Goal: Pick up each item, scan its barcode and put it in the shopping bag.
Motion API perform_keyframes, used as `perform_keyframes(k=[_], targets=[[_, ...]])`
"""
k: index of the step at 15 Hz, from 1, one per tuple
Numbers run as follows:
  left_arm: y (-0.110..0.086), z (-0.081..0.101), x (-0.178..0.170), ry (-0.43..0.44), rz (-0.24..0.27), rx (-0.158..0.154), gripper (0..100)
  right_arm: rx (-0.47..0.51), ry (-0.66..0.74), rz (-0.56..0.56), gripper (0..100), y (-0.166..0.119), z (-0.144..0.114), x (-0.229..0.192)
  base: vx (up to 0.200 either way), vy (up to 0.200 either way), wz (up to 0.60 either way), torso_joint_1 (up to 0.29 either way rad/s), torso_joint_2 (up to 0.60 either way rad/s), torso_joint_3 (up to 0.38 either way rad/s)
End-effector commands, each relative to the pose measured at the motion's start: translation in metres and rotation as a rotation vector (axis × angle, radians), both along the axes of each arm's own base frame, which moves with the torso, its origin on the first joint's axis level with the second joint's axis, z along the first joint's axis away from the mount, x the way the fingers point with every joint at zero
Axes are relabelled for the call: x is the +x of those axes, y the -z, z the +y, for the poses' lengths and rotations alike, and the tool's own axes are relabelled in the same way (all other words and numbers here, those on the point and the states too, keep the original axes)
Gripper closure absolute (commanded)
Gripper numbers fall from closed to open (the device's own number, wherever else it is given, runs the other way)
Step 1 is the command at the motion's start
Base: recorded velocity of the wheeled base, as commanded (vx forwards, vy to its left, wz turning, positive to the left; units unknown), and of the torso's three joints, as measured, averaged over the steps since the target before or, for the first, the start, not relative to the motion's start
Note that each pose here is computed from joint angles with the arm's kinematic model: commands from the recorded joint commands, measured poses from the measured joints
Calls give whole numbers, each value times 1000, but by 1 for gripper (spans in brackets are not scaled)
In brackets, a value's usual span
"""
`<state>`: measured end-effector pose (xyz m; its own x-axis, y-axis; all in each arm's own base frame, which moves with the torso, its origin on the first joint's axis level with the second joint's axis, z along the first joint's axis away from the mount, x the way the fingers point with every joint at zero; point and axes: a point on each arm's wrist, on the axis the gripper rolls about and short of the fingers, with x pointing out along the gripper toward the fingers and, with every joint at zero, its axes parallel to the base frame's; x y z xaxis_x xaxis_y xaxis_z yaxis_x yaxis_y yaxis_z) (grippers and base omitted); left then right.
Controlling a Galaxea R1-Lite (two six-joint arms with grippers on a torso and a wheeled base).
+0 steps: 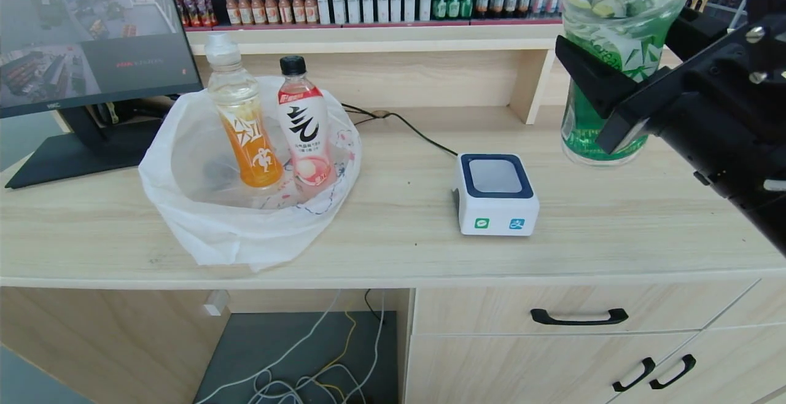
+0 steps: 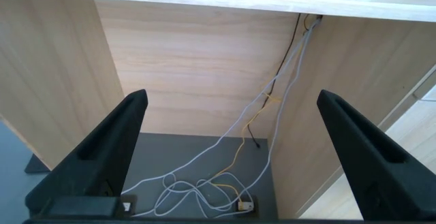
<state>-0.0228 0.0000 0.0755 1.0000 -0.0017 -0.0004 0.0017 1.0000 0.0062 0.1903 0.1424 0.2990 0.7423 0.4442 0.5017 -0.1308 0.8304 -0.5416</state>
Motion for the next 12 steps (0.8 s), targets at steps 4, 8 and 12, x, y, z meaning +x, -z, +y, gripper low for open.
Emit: perform_keyframes(k=[4,8,12], targets=[[0,0,0,1,0,0,0,-187,-63,-85,100,10,21,12,0,0,0,0,0,0],[0,0,0,0,0,0,0,-257,-175,-162,100,10,40,35,0,0,0,0,0,0],[0,0,0,-2,0,0,0,-361,-199,-196,100,24,42,57,0,0,0,0,0,0]])
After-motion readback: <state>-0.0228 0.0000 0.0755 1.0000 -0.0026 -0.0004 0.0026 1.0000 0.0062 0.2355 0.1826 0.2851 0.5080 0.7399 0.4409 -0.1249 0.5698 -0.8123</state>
